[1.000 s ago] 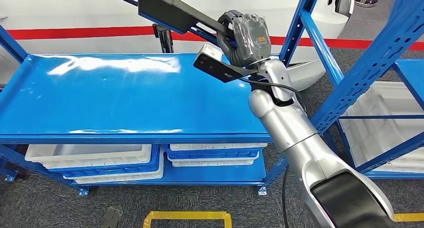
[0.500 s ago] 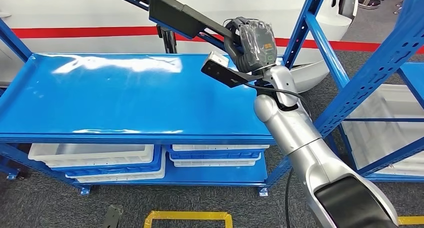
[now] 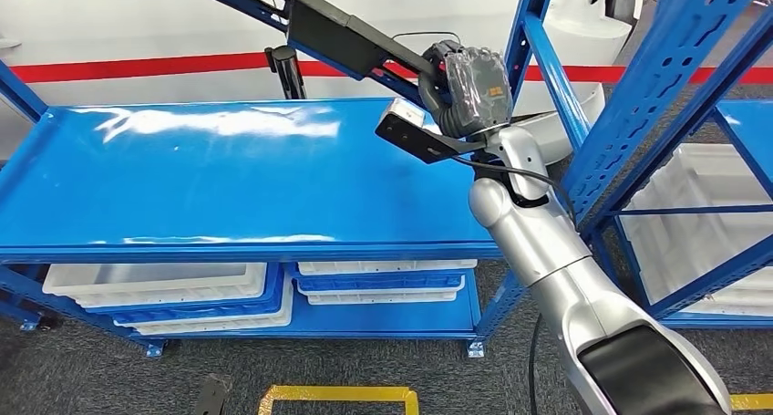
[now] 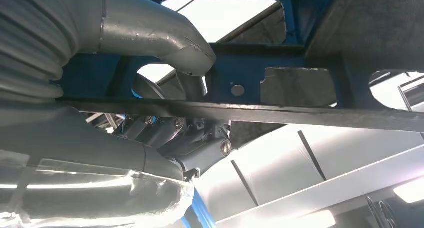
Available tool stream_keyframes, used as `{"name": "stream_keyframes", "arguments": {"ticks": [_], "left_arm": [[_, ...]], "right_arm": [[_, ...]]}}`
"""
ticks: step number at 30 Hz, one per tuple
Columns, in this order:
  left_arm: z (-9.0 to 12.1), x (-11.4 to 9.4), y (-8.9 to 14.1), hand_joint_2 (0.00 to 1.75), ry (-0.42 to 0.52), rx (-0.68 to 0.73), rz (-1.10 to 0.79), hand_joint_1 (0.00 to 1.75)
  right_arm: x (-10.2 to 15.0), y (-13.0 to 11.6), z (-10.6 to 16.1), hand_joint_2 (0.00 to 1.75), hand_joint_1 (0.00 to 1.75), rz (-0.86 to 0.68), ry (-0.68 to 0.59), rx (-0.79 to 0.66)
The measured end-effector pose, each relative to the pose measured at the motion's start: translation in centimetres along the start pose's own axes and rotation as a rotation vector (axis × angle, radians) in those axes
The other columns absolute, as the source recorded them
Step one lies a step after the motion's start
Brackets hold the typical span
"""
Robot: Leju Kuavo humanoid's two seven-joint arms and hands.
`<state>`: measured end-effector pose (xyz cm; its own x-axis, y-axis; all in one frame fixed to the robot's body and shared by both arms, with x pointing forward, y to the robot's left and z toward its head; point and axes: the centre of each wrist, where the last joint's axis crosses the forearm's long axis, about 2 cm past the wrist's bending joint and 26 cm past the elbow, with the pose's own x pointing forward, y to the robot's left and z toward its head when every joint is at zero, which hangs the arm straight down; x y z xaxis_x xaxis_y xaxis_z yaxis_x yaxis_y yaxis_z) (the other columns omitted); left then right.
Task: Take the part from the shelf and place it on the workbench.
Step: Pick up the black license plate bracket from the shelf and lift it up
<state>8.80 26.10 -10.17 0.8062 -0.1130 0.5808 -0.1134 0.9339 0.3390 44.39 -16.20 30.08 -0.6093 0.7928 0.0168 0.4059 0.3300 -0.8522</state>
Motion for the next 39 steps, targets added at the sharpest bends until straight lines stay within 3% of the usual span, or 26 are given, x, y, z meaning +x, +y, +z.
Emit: {"name": "stream_keyframes", "arguments": {"ticks": [39], "left_arm": [[-0.23,0.45,0.0,1.75,-0.01,-0.011,-0.002,0.0]], "right_arm": [[0.1,0.3,0.22,1.75,1.75,0.009,0.01,-0.004]]}}
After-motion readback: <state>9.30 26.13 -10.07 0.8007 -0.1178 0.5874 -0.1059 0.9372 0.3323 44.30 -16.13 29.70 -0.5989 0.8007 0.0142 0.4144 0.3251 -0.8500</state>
